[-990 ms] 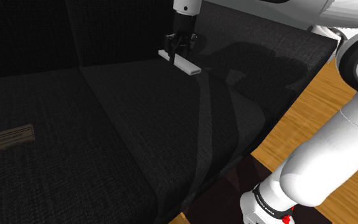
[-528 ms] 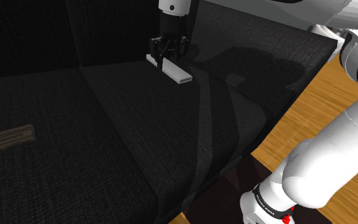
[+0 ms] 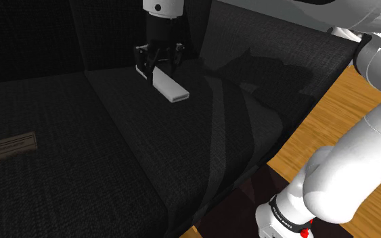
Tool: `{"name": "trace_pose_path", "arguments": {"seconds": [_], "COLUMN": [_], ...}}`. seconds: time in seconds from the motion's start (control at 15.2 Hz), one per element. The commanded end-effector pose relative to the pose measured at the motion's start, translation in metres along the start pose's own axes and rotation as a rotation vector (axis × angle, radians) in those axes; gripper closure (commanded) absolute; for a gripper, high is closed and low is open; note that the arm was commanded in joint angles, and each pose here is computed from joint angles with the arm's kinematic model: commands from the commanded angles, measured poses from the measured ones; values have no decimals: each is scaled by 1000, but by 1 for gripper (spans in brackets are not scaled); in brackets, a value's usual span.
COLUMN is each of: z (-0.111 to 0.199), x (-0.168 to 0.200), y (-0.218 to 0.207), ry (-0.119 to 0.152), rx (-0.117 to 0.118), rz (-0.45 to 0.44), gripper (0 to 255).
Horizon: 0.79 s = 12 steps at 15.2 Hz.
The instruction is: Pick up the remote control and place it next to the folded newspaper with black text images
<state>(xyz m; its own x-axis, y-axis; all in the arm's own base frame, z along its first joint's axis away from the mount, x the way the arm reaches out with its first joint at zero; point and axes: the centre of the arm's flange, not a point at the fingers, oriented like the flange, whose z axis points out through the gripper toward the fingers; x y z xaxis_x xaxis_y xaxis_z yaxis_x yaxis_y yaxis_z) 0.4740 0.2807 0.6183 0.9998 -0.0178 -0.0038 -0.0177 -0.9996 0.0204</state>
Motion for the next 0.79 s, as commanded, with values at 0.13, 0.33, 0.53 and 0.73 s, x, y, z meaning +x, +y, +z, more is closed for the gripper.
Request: {"name": "trace_pose_path", "arguments": {"seconds": [0.13, 0.33, 0.53, 0.73], "z": [-1, -2, -3, -4], "x": [-23, -39, -55, -71], "y": [-52, -88, -124, -160], "ry": [0, 0, 0, 0], "rx": [0, 0, 0, 0], "rz": [2, 2, 2, 2], "gripper": [255, 255, 255, 255]}}
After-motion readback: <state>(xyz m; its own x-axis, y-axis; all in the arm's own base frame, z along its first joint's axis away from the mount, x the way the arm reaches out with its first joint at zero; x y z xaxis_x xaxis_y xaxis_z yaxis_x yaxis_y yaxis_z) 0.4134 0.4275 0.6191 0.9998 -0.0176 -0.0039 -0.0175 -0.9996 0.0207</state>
